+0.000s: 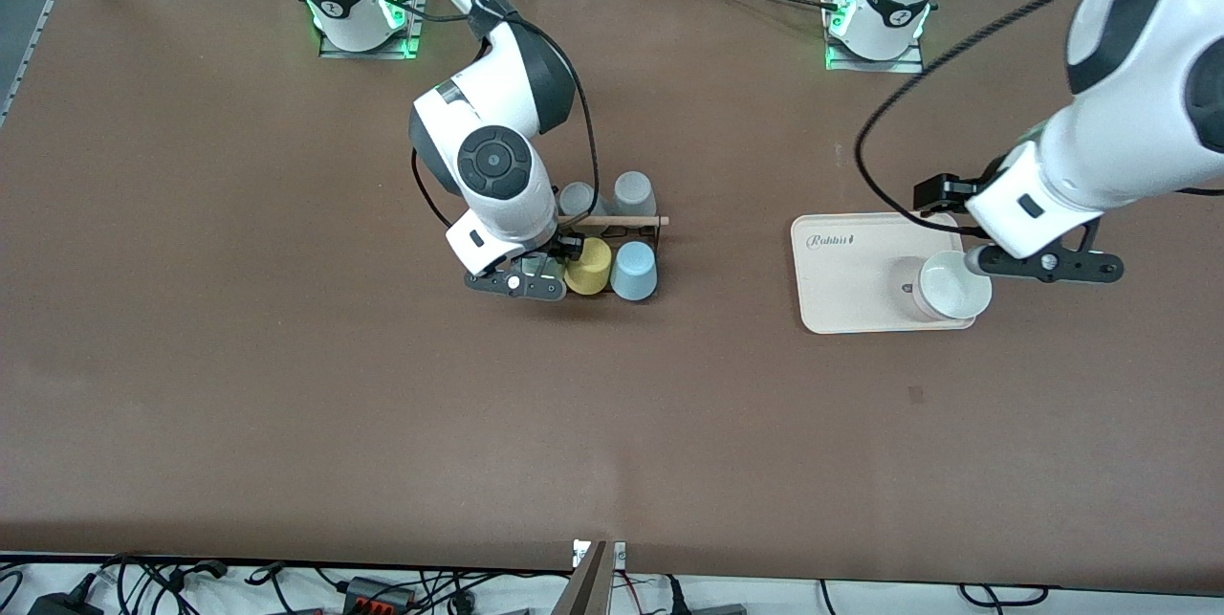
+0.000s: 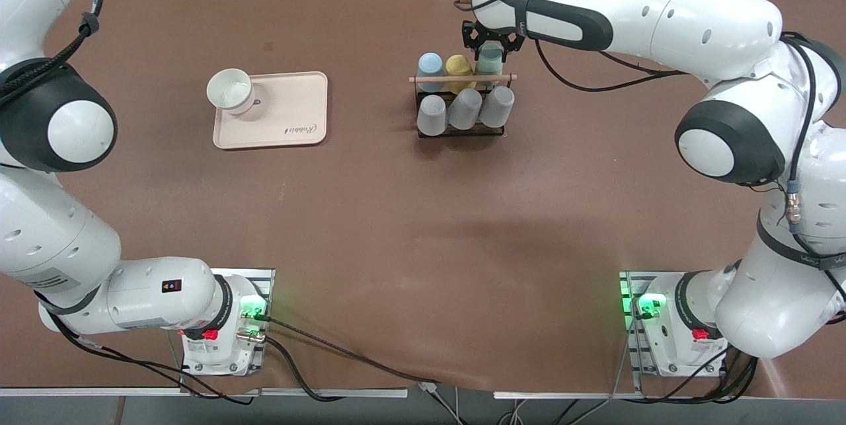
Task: Hang scattered cups on rack with three cups
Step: 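Withdraw the left gripper while the right gripper carries the teal cup, then hang the teal cup on the rack bar with the right gripper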
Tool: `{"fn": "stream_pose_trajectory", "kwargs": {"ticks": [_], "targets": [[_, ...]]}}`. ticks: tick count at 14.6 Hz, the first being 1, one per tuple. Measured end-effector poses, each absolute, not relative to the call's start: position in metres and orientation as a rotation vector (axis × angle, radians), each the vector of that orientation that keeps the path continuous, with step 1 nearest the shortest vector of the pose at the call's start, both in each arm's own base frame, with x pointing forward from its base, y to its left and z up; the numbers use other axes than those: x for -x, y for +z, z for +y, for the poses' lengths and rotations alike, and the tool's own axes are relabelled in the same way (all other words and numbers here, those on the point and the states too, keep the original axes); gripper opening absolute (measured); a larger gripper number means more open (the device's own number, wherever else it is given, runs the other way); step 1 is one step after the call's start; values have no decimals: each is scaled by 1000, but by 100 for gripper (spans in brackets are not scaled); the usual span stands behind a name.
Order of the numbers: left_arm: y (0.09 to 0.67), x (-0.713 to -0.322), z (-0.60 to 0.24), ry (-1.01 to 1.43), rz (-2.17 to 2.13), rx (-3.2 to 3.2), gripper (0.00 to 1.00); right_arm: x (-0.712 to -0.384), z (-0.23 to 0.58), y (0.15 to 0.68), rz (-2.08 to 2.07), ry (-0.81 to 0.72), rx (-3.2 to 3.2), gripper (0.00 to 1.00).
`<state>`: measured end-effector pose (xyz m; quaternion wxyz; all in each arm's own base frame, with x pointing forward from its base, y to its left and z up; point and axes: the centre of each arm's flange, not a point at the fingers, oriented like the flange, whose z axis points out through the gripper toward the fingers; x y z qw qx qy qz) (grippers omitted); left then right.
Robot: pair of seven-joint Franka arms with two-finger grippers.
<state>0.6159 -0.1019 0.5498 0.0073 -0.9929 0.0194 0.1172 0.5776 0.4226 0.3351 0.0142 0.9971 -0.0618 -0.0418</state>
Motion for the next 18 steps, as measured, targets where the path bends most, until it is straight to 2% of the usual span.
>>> {"fn": "stream_pose_trajectory", "kwargs": {"ticks": [3,8,11,12,15,18], "targets": [[541,-618,-78,403,-4,3133,100,-577,420,320,-195,-132,-3101,65],[542,-594,-100,266,-7,3118,100,-576,418,313,-200,-130,-3099,65],[547,-587,-88,224,-52,3110,100,-578,415,313,-207,-125,-3098,84],[547,-586,-84,218,-66,3108,100,-579,415,316,-209,-120,-3100,97],[546,-583,-81,210,-77,3105,100,-585,413,340,-219,-64,-3127,100],[549,-582,-82,197,-77,3106,100,-607,384,389,-268,38,-3163,100]]}}
